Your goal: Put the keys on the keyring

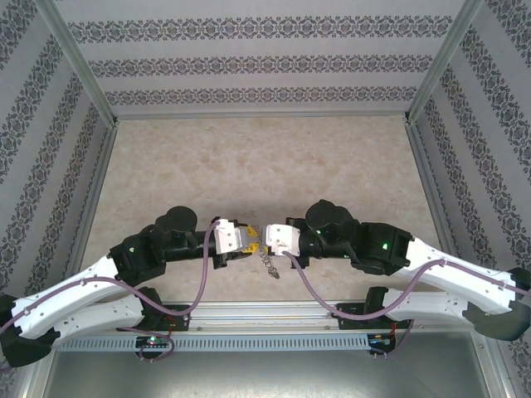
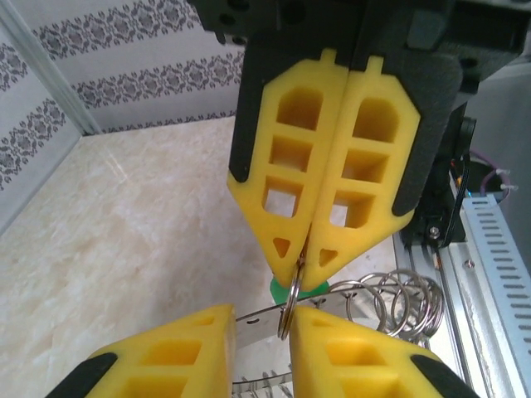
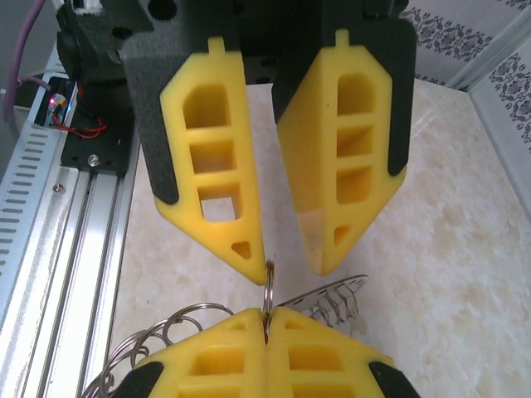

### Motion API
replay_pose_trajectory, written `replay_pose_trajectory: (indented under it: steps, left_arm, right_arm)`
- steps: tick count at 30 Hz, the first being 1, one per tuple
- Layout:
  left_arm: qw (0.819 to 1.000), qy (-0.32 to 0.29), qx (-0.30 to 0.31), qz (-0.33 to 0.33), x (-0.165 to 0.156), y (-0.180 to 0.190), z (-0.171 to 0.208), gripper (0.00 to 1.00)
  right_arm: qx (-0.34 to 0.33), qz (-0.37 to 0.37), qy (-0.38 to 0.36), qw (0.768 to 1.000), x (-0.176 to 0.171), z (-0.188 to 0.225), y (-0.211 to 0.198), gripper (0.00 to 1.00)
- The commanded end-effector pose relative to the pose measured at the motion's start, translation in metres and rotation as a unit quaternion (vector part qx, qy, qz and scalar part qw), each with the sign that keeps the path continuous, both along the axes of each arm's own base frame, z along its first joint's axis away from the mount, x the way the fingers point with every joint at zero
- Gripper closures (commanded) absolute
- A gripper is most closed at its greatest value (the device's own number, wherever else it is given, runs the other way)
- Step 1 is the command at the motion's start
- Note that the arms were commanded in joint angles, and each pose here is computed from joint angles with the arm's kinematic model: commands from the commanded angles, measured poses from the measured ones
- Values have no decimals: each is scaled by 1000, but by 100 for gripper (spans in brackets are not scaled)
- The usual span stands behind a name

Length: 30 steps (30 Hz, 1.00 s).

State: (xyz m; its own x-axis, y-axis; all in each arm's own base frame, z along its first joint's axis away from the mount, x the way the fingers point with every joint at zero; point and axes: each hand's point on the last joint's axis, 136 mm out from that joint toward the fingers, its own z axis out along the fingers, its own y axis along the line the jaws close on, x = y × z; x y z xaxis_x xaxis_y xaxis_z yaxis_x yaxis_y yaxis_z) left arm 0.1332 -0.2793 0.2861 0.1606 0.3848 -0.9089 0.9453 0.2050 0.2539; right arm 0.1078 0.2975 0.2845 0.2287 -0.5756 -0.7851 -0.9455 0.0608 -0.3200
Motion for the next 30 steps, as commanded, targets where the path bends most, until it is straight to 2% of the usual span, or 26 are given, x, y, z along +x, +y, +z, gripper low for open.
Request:
replay_pose_trajectory:
  steps: [1, 9, 18, 19, 20, 24, 28, 30]
  left_arm:
    - [1000, -13, 27, 5, 1, 1, -4, 76]
    - [1000, -13, 28, -1, 0, -2, -4, 82]
    - [1000, -13, 25, -9, -3, -4, -4, 82]
    - [1000, -13, 24, -11, -3, -4, -4, 87]
    - [1000, -13, 21, -14, -5, -4, -3, 98]
    - [1000, -15, 0, -18, -9, -3, 5, 100]
    - [999, -25, -37, -24, -15, 2, 19, 100]
    - [998, -27, -48, -30, -19, 4, 23, 100]
  right_arm:
    - [8, 11, -15, 1000, -3, 15, 2, 100]
    - [-5, 15, -2, 1000, -4, 9, 5, 100]
    - [-20, 13, 6, 1000, -4, 4, 6, 100]
    - [-19, 14, 7, 1000, -4, 4, 6, 100]
    - [-20, 15, 9, 1000, -4, 4, 6, 100]
    - [-11, 24, 12, 1000, -9, 7, 6, 100]
    - [20, 34, 19, 999, -17, 14, 2, 76]
    - [35, 31, 23, 999, -19, 16, -2, 71]
